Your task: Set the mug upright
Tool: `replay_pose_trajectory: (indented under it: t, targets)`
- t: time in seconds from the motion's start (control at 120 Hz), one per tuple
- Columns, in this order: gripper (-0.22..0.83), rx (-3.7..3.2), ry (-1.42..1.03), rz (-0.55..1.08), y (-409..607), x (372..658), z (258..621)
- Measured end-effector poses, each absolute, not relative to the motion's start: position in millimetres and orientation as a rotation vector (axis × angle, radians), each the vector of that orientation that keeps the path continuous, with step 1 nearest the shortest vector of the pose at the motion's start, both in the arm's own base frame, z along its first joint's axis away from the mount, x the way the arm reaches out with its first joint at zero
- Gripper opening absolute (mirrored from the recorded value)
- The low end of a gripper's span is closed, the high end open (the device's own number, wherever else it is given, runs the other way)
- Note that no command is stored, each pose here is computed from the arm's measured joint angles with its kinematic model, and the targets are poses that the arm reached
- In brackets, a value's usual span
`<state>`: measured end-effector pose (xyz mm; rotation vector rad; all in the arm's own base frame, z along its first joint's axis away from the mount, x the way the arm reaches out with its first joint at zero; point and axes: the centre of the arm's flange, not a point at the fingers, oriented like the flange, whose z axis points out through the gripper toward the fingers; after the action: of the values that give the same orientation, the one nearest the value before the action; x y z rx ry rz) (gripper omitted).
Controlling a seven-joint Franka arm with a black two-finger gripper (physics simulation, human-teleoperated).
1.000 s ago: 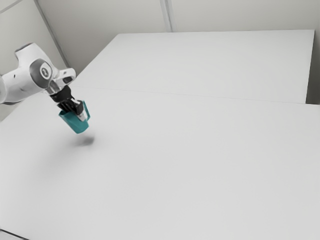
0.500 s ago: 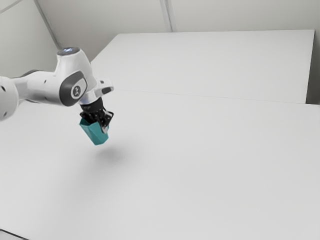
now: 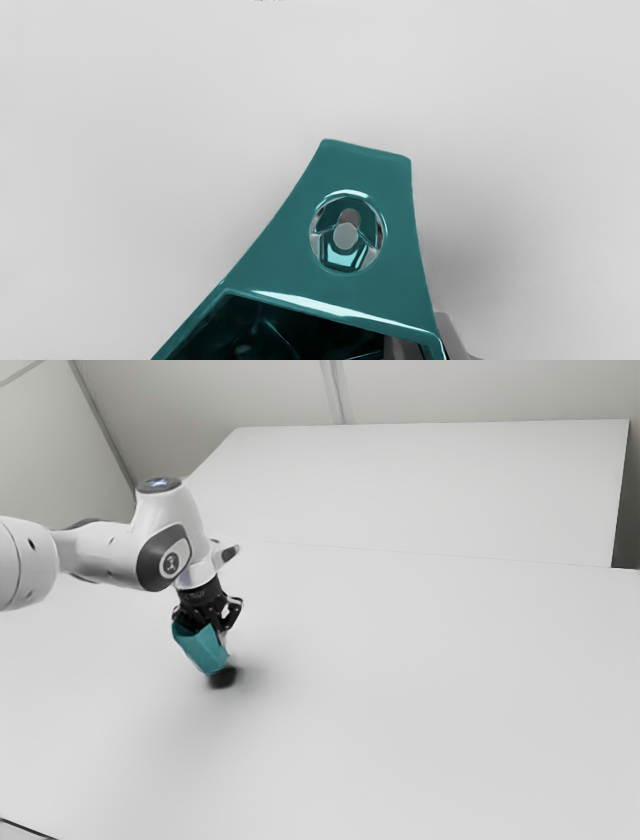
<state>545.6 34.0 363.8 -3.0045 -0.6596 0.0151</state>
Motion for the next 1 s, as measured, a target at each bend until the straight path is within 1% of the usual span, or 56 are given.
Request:
replay_pose_trajectory:
  t: [0.1,0.325,0.5,0.65,0.733,0.85,1.0]
  targets:
    - [-0.17,-2.977,-0.768,0.021,50,546,355]
    - [-0.17,-2.954,-0.863,0.027,41,552,334]
    - [-0.17,-2.937,-0.932,0.020,41,554,327]
    - [0.17,-2.934,-0.957,-0.008,39,555,336]
    - [0.32,-2.932,-0.964,-0.023,37,555,344]
    - [0.44,-2.925,-0.979,-0.058,37,553,367]
    - [0.53,-2.916,-0.991,-0.093,34,547,398]
